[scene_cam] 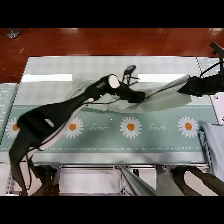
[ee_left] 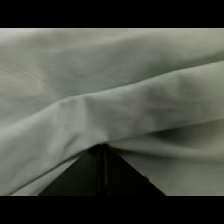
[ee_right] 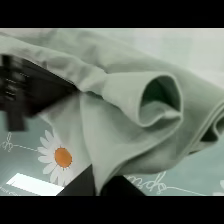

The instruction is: Fold the shirts.

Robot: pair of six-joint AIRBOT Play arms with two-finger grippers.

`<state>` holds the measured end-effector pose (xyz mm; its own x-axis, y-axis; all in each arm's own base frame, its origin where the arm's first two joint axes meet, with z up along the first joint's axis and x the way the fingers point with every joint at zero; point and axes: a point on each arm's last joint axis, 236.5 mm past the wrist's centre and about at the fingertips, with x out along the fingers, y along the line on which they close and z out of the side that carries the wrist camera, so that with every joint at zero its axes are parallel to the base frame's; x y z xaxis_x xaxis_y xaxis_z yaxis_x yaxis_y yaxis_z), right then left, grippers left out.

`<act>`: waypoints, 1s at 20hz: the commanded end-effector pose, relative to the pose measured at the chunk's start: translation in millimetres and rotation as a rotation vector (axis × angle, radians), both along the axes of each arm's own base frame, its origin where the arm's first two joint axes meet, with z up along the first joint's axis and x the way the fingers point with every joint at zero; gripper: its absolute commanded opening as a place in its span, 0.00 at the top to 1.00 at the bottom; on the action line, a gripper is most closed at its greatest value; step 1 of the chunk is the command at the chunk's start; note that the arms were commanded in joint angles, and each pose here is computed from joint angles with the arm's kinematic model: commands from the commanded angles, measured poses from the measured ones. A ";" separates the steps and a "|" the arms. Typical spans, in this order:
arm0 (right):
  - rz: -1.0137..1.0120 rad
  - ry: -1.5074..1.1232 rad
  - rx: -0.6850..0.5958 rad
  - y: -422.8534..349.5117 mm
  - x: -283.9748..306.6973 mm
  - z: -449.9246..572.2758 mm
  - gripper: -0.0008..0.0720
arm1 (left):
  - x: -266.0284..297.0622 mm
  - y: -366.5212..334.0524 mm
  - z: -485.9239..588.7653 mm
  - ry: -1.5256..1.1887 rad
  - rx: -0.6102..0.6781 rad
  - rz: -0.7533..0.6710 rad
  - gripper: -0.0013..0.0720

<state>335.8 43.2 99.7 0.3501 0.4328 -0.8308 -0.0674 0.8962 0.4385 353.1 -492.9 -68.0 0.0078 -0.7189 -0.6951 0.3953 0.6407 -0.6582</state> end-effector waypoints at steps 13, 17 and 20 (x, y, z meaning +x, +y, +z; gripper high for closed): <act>0.173 -0.077 0.123 134.2 0.7 22.6 0.96 | 134.5 232.4 121.5 -0.037 0.138 0.244 0.96; 0.300 -0.054 0.167 211.5 26.7 17.2 0.96 | 125.9 356.8 189.6 -0.214 0.201 0.392 0.96; 0.376 -0.028 0.240 271.5 51.9 12.7 0.96 | 67.5 391.2 181.6 -0.291 0.208 0.518 0.96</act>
<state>371.7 258.3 118.0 0.2169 0.6611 -0.7182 -0.3516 0.7393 0.5743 458.5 -155.1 111.2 0.3957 -0.5157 -0.7599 0.1978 0.8559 -0.4778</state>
